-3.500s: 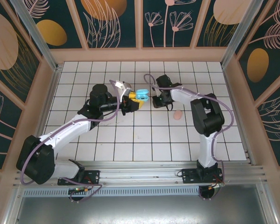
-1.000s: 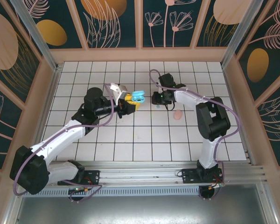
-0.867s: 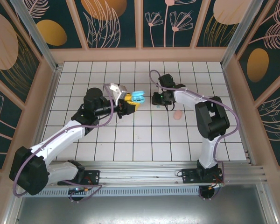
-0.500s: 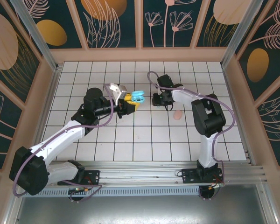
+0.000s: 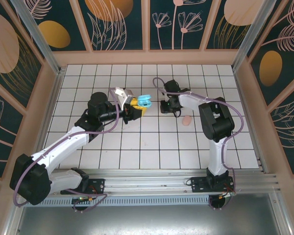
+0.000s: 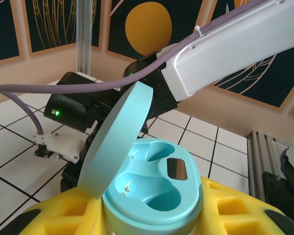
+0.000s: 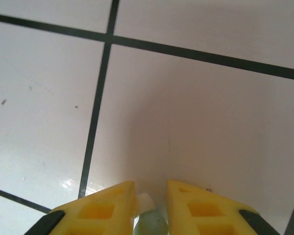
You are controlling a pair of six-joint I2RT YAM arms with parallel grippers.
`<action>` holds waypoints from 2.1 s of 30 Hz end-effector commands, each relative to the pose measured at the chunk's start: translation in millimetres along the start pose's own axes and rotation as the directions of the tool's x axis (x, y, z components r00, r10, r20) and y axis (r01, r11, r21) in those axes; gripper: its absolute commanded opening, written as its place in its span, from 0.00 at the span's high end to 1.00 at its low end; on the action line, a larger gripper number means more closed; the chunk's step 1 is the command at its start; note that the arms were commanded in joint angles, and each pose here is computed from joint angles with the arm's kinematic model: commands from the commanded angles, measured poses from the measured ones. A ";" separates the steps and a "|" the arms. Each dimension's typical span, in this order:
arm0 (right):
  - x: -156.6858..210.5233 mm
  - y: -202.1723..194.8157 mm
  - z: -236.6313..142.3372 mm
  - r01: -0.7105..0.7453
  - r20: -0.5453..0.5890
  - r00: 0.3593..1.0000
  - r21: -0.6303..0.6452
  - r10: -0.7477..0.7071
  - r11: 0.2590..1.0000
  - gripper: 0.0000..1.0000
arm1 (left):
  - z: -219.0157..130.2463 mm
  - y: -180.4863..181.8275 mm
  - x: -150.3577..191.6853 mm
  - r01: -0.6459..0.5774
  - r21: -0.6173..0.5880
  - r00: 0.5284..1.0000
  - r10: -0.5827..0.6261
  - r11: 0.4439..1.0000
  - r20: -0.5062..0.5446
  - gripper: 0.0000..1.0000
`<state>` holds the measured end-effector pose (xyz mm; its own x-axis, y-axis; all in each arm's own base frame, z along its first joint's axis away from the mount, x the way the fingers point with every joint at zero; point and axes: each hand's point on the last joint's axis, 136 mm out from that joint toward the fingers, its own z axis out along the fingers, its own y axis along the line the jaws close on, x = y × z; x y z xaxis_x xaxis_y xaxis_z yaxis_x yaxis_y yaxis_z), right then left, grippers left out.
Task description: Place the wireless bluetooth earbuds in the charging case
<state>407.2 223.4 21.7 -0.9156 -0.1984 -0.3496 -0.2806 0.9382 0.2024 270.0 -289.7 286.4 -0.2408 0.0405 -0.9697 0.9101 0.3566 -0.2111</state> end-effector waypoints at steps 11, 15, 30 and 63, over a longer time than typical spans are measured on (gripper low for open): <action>31.1 38.8 -13.6 0.192 -0.083 0.976 -0.108 -0.202 0.975 0.85 | -6.4 -1.6 -9.9 -0.015 -0.010 0.999 0.015 1.000 0.029 0.99; 36.6 41.8 -20.8 0.235 -0.093 0.965 -0.112 -0.246 0.965 0.87 | -7.6 -2.2 -10.3 -0.015 -0.013 0.999 0.015 1.000 0.030 0.99; 80.4 59.8 -31.4 0.465 -0.131 0.868 -0.129 -0.480 0.876 0.82 | -10.8 -5.4 -10.4 -0.007 -0.010 0.999 0.007 1.000 0.041 0.99; 35.1 148.3 -287.8 0.441 0.647 0.754 -0.370 -0.114 0.818 0.72 | -8.5 -6.5 -9.1 0.015 0.011 0.999 -0.016 1.000 0.042 0.99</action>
<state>253.3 261.5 271.9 -0.5406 -0.0959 -0.8358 -0.6899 0.6191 0.3752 262.1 -282.9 300.1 -0.2277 0.0067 -0.9737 0.9094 0.3589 -0.2102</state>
